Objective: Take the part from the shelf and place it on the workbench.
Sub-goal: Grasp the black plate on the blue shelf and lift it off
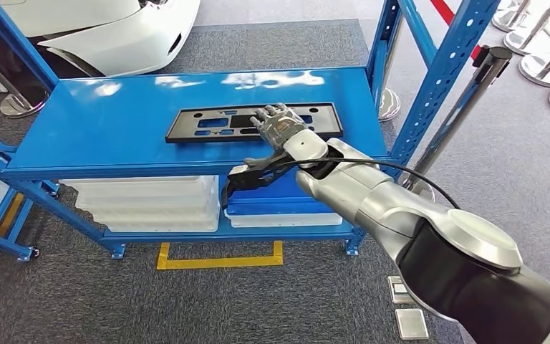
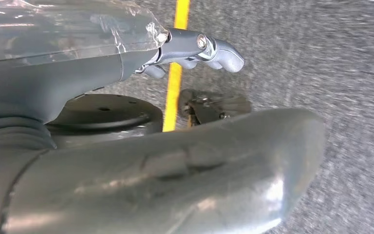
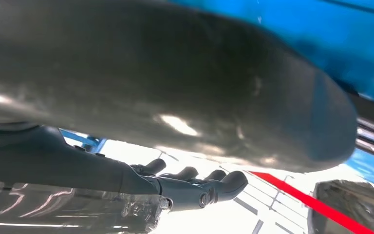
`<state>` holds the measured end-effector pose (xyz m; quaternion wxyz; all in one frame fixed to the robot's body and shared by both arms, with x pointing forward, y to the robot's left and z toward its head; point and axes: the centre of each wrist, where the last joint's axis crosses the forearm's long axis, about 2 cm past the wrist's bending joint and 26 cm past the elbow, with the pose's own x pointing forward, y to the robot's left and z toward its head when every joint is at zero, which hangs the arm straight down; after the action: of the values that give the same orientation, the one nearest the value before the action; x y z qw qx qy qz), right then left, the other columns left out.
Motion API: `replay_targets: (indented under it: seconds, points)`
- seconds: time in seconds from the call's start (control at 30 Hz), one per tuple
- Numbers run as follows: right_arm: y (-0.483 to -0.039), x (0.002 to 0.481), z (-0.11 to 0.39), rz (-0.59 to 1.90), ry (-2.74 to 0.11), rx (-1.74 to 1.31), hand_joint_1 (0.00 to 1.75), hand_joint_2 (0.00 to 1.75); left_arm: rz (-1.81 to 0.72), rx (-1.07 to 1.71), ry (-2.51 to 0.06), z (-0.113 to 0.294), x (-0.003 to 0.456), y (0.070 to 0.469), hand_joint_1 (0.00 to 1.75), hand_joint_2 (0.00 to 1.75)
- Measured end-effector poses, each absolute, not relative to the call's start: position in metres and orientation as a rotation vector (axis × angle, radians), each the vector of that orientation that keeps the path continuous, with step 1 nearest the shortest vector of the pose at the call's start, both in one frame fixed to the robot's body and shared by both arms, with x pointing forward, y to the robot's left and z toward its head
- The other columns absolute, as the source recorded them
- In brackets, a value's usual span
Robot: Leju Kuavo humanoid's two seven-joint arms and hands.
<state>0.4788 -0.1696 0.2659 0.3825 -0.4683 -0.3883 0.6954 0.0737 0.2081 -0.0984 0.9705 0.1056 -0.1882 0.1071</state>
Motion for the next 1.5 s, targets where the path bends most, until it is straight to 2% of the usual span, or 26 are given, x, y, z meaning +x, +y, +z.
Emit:
replay_targets:
  seconds: [1.5]
  points:
    - [-0.1629, 0.4754, 0.2601, 1.811, -1.064, -1.177, 0.0, 0.0, 0.193, 0.216, -0.376, -0.0982, 0.0712, 0.2039, 0.0, 0.0]
